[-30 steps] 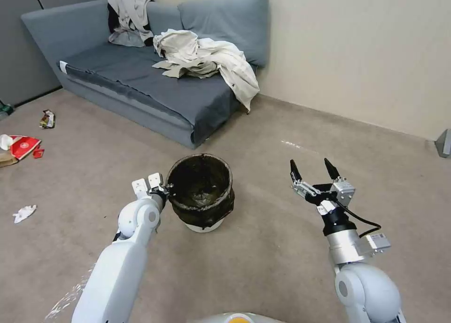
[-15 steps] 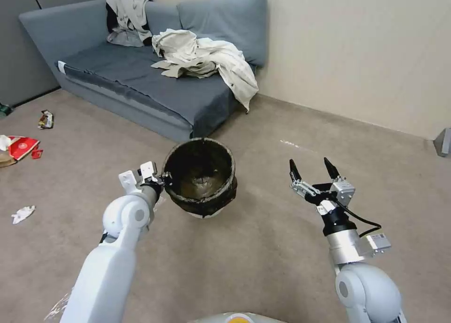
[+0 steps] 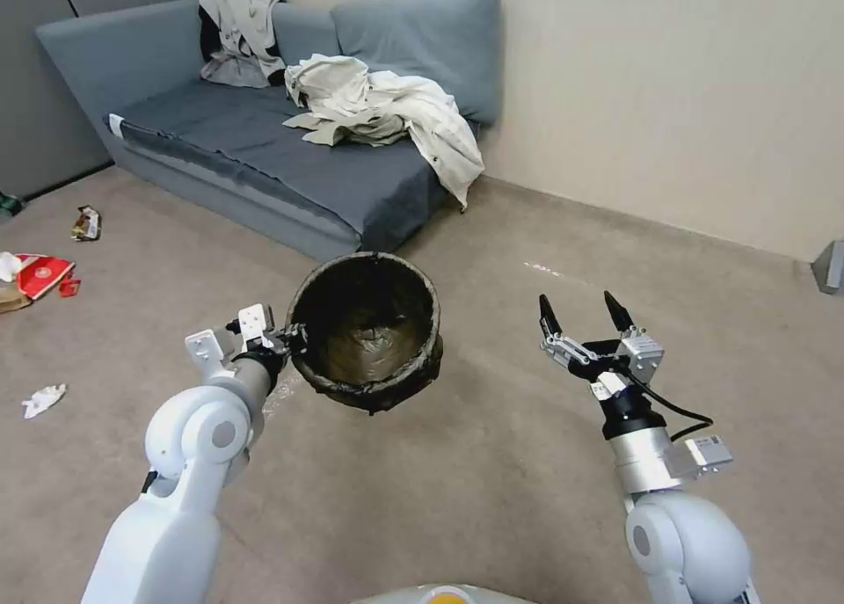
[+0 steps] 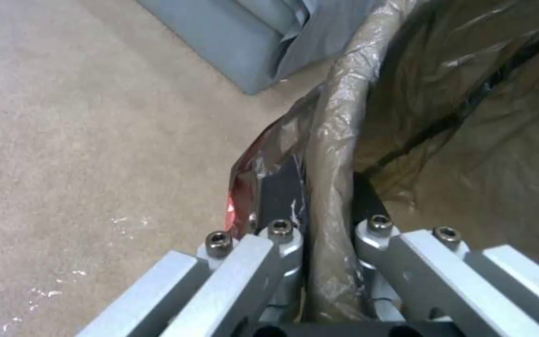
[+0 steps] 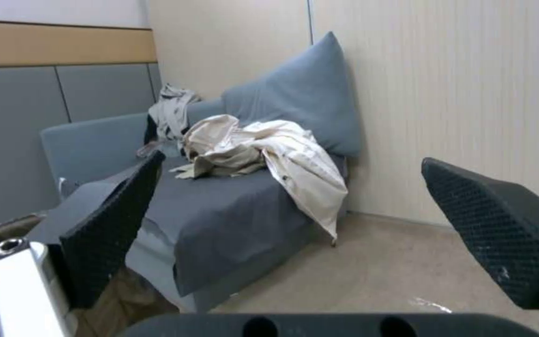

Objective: Pick up the trash can from the floor.

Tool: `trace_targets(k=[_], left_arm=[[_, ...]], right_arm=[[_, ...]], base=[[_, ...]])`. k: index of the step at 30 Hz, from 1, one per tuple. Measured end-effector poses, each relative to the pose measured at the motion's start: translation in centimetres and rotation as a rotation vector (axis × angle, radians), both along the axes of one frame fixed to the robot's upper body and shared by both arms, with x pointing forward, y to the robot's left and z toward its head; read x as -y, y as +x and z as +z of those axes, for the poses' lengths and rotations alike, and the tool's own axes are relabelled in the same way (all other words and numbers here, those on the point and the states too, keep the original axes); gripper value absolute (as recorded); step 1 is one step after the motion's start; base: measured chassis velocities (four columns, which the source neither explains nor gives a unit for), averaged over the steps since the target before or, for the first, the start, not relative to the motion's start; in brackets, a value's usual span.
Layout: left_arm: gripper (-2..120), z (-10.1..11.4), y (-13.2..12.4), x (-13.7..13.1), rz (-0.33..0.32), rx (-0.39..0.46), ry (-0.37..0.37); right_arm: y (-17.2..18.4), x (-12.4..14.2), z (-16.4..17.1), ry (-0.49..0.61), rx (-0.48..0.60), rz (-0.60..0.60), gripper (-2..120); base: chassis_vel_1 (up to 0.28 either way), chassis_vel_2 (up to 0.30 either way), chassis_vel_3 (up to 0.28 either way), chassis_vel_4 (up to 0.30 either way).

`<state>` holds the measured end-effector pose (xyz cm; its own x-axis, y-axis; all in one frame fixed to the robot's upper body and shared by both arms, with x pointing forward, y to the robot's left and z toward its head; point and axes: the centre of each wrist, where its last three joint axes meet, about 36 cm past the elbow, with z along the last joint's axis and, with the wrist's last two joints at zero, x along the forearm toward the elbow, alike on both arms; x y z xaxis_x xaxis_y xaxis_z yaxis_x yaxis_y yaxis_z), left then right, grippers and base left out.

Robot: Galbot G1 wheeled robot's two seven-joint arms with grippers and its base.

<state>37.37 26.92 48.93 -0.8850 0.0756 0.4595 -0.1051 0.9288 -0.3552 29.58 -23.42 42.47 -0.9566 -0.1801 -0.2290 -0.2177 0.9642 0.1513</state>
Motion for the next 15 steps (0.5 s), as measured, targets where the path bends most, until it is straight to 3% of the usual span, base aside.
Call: trace_targets(k=[15], left_arm=[[2,0.05,-0.38,0.4,-0.014,0.005,-0.008]], right_arm=[[-0.54,-0.2,0.44,-0.004,-0.002,0.0,100]], base=[[0.0,0.0,0.0,0.0]])
